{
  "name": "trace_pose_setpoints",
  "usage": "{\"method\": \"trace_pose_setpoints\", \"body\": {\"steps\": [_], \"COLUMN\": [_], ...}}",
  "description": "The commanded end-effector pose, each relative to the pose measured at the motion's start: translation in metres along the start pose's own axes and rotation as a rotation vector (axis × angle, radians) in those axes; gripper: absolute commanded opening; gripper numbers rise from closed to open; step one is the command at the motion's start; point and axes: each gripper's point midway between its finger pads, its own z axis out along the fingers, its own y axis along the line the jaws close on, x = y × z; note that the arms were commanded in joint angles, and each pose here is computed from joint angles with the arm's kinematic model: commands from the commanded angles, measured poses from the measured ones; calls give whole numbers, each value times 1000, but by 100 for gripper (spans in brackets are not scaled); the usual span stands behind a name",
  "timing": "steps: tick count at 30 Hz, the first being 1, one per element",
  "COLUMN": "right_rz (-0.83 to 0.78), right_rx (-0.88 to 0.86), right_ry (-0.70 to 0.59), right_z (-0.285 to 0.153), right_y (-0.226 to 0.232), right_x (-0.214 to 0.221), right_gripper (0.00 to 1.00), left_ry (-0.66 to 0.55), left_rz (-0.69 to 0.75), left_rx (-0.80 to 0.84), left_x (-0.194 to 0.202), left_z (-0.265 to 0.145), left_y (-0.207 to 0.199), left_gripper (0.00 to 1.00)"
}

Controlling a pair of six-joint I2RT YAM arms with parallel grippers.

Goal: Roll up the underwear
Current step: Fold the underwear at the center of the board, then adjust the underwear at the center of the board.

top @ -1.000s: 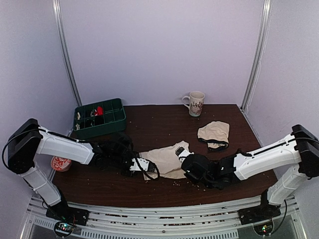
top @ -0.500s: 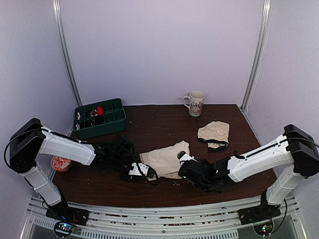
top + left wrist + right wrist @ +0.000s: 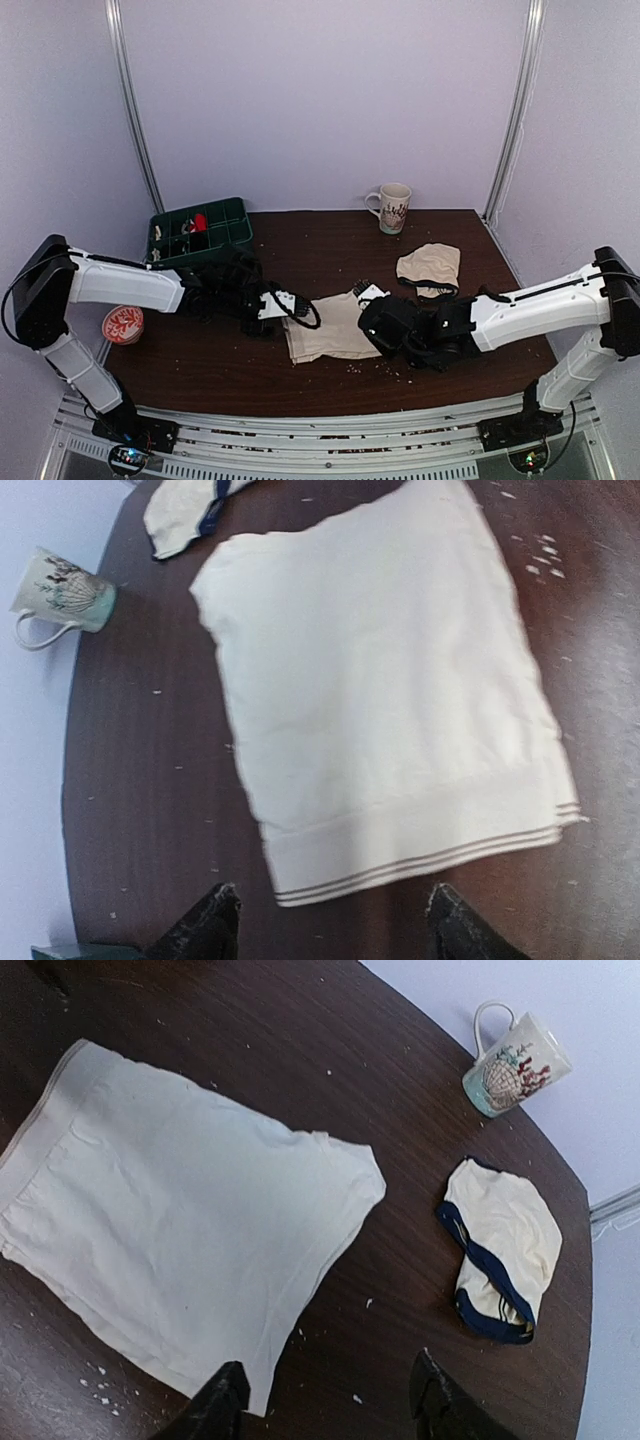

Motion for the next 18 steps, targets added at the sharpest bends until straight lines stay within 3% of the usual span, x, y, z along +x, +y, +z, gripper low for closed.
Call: {"method": "trace_pose_setpoints", "body": {"steps": [1, 3, 4, 8, 12, 18], "right_rz": [158, 212, 238, 317, 354, 377], "right_rx": [-66, -84, -99, -153, -185, -145], "right_ry": [-63, -42, -35, 28, 90, 164], "right_z": [14, 34, 43, 86, 120, 154], "right_y": [-11, -19, -22, -25, -18, -24], "right_x": [-54, -63, -67, -66, -58, -38], "right_gripper": [46, 33, 28, 11, 4, 3], "left_ry": [25, 30, 33, 69, 113, 185], "left_rz": [-114, -138, -143, -156, -160, -157], "left_rx": [-98, -79, -78, -80, -69, -84], "left_x": [-10, -12, -12, -3, 11, 34], "left_z": [15, 24, 27, 40, 50, 63], "left_y": [46, 49, 50, 51, 43, 35], "left_gripper": [49, 40, 31, 5, 0, 0]}}
